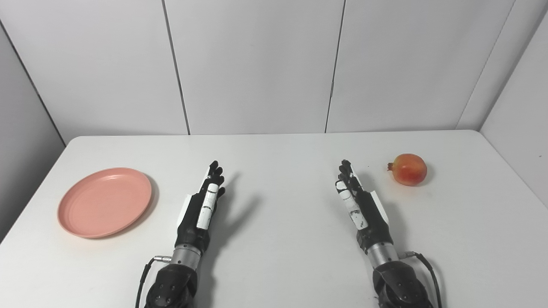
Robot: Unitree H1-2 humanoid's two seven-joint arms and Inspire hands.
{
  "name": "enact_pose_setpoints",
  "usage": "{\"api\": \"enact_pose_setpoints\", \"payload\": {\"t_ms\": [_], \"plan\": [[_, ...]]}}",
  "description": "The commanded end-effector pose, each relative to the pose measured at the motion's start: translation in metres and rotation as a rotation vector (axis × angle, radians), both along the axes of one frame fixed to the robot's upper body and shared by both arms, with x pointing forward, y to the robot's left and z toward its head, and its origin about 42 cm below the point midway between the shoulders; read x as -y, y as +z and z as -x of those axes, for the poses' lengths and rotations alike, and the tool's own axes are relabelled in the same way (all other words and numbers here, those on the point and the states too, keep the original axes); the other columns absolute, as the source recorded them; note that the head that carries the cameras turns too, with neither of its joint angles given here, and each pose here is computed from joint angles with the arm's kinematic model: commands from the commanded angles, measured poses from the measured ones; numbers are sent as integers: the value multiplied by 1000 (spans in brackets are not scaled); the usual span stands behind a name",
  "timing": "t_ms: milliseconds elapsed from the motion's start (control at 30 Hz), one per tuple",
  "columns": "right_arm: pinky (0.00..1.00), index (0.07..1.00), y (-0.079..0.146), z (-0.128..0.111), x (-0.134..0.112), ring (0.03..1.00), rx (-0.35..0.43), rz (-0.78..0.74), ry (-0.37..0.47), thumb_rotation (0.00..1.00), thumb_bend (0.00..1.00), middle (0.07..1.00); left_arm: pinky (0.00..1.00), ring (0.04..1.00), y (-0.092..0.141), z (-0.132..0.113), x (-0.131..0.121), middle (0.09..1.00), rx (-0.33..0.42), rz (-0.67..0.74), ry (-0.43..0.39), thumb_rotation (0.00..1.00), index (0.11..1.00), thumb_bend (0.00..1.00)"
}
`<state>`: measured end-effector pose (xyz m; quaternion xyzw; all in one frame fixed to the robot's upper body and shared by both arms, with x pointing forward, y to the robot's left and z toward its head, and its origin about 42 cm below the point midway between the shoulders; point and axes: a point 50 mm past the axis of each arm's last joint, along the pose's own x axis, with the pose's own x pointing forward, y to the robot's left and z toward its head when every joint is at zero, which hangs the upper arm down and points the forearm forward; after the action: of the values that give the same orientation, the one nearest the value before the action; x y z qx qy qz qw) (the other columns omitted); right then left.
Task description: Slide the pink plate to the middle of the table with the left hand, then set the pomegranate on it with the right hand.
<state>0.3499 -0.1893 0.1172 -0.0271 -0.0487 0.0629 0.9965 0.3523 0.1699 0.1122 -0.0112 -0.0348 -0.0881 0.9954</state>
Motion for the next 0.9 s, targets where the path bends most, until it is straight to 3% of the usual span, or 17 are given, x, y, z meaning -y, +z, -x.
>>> {"api": "enact_pose_setpoints", "payload": {"t_ms": [0,867], "plan": [[1000,1000,7,-3,-2,1000,57,-14,14,896,751,1000,968,991,13,-7,2,1000,55,4,-8,1000,1000,555],[1000,1000,8,-2,-2,1000,57,-8,15,902,745,1000,965,989,13,-7,2,1000,59,1,-6,1000,1000,547]]}}
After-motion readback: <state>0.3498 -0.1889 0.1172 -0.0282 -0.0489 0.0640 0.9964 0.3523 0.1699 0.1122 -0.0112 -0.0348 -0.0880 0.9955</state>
